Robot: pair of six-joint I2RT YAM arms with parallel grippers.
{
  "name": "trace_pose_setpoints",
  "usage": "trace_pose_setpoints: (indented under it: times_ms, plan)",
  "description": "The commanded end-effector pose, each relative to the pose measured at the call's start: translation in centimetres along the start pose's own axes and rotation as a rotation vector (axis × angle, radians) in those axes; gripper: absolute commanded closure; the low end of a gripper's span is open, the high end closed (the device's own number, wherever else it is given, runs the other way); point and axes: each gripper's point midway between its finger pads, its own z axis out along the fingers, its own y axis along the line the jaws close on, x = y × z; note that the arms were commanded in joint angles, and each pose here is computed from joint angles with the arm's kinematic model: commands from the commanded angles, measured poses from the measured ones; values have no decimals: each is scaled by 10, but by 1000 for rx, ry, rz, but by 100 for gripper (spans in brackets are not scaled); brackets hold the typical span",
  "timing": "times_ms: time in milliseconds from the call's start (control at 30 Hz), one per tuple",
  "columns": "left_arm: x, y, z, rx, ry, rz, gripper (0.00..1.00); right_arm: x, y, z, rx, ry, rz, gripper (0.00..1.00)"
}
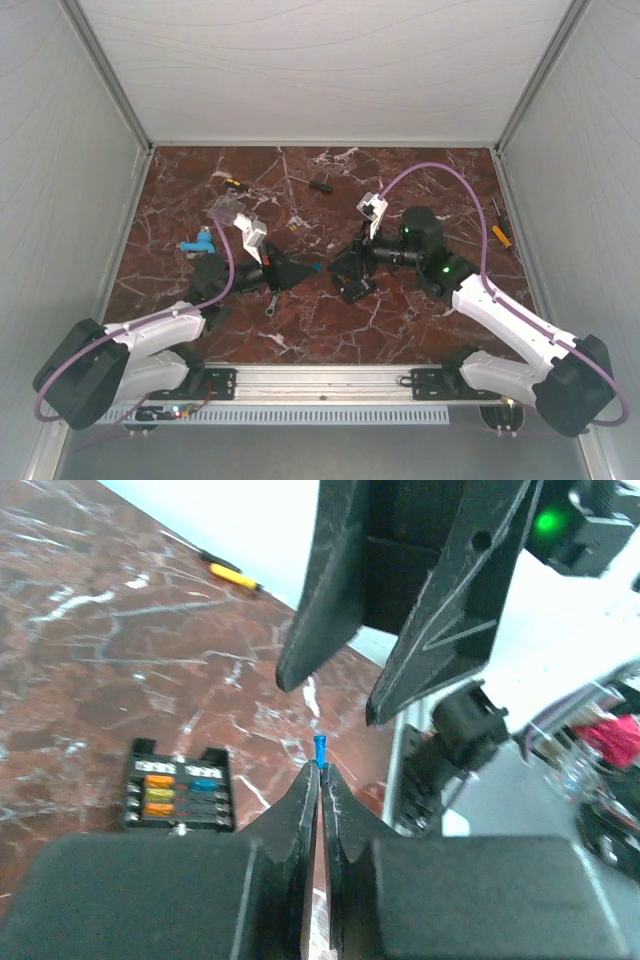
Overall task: Snap on the fuse box
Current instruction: Pick up the fuse from the center of the board.
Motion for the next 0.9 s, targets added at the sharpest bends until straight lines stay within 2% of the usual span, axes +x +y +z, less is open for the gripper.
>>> trace_pose_setpoints:
  times_ms: [0,100,367,867]
  plan:
    - [-5,-42,-4,210,69,-3,100,-15,41,-12,-220,1,-130,55]
    - [-4,-48,-4,243,90,-15,100,-16,52,-14,-289,20,-129,57]
    - [-8,-61,-3,319,95,-34,100,-10,56,-11,-341,65,-111,61]
    - [-9,-58,2,315,100,-89,100,1,59,-4,-354,113,-118,77]
